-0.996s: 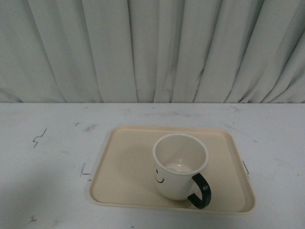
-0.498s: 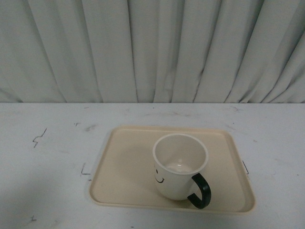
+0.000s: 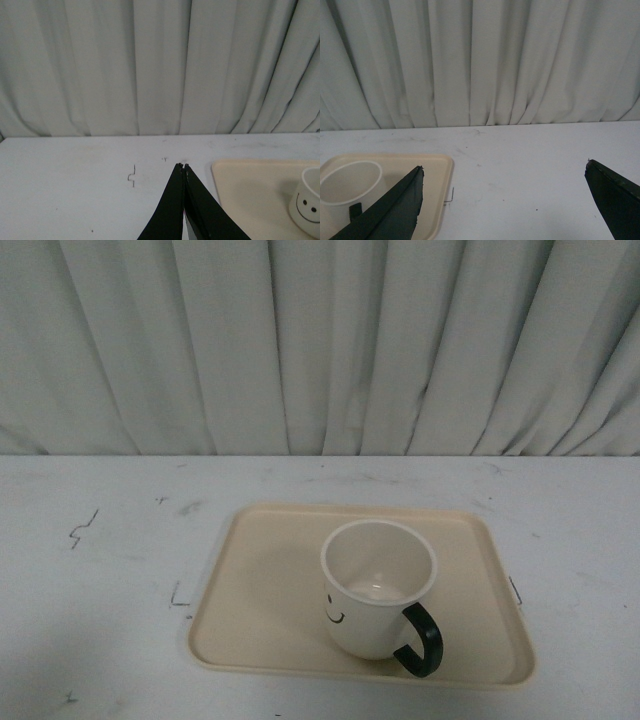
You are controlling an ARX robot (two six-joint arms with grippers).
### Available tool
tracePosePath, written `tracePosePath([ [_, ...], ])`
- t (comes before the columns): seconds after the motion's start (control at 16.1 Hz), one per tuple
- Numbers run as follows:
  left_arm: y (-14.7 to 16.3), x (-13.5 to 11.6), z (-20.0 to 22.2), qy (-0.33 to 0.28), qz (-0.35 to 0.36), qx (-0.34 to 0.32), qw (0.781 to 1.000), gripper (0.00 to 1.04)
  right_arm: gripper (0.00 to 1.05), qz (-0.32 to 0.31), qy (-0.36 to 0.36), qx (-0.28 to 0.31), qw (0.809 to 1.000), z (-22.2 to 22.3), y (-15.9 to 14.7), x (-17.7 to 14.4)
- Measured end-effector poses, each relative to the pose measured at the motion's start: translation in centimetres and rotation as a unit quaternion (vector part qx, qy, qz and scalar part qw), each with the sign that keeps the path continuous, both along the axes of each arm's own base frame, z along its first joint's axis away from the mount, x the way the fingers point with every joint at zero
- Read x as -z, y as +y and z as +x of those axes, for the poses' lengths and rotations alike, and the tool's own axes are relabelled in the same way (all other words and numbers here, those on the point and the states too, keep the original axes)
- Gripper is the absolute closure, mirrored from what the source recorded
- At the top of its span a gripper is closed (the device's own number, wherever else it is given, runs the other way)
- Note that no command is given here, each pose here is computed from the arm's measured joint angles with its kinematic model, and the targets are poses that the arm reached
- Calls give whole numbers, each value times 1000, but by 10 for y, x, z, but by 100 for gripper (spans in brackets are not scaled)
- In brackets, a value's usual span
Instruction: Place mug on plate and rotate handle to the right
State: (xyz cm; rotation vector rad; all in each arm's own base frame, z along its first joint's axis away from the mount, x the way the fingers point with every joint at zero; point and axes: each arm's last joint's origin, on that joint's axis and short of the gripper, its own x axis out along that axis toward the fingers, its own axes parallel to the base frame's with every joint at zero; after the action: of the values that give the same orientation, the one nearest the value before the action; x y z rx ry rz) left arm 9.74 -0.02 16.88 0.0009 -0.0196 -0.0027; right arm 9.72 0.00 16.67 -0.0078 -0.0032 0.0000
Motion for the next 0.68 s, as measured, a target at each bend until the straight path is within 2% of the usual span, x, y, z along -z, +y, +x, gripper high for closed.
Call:
tracePosePath([
  [0.31,0,3,0,11,-1,0,1000,103,6,0,-1,0,1000,0,0,0],
  [0.56,0,3,0,11,0,0,1000,73,6,0,-1,0,1000,0,0,0],
  [0.62,0,3,0,11,0,0,1000,58,6,0,-1,0,1000,0,0,0],
  [0.68,0,3,0,11,0,0,1000,53,6,0,-1,0,1000,0,0,0],
])
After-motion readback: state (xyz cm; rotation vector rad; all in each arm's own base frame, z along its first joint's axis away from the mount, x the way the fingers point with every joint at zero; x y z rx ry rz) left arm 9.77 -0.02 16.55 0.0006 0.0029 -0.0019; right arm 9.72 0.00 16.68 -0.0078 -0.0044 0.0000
